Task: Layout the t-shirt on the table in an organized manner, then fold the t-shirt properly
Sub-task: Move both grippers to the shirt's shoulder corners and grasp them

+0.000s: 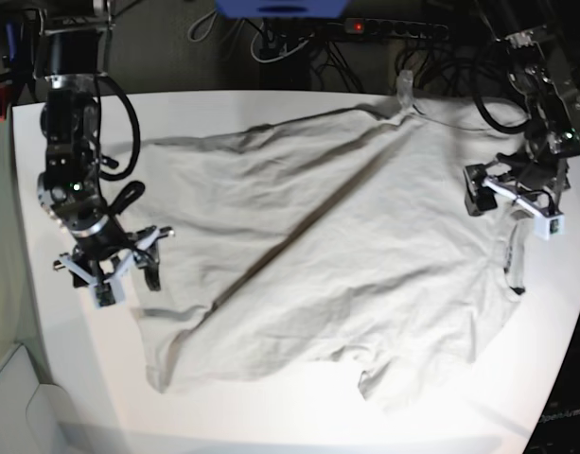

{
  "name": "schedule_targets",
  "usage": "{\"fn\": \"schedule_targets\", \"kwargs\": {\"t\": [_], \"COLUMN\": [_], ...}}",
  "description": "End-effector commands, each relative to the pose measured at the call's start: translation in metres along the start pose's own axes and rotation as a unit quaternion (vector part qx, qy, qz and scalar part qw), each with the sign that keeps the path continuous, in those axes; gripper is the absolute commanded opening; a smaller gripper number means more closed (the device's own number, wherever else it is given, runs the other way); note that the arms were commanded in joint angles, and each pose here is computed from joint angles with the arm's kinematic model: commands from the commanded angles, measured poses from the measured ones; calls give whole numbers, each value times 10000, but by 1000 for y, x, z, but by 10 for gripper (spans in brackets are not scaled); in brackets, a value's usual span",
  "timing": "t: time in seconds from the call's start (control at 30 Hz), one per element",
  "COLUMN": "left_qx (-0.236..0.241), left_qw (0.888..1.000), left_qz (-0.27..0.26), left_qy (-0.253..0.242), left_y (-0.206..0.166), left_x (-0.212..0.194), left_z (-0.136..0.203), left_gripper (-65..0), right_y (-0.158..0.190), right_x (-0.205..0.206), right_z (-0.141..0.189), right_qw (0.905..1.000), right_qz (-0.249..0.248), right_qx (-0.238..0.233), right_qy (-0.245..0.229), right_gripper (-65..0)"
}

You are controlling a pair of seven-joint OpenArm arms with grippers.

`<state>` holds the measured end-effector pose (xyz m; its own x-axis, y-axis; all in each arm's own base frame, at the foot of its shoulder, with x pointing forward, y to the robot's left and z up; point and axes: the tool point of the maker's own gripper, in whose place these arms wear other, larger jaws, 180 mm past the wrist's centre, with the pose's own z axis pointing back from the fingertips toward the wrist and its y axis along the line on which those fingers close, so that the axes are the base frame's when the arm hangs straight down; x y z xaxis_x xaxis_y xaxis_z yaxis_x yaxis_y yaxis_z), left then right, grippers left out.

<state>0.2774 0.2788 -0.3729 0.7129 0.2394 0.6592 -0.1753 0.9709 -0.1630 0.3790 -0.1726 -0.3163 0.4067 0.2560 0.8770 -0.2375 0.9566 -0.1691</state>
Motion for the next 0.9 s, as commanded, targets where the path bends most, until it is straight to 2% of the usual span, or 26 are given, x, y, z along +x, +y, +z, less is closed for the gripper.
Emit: {"fn": "schedule_targets", "kwargs": {"t": [0.0, 0.2, 0.3, 0.53, 0.77, 0.87], "left_qx": [47, 264, 410, 376, 545, 514], "left_qw": [9999, 9992, 9982, 9990, 9980, 9969], "left_qz": [-2, 237, 397, 49, 80, 231], "left_qy": [-129, 174, 159, 225, 312, 549], "left_y": [5, 19, 25, 36, 50, 55], "left_x": [8, -30, -42, -53, -63, -80], "left_z": [8, 26, 38, 51, 59, 52], "left_gripper": [0, 0, 0, 0, 0, 0], "right_y": [1, 21, 17, 16, 21, 23], "right_x": [15, -4, -11, -23, -45, -50], "right_z": [9, 38, 51, 62, 71, 73], "right_qw": [9995, 9995, 9998, 10000, 9998, 9996], "right_qz": [52, 144, 121, 1, -38, -54], "right_qx": [16, 160, 63, -18, 22, 43], "right_qy": [-306, -212, -161, -65, 194, 257], "right_gripper": [-267, -267, -267, -267, -267, -267]}}
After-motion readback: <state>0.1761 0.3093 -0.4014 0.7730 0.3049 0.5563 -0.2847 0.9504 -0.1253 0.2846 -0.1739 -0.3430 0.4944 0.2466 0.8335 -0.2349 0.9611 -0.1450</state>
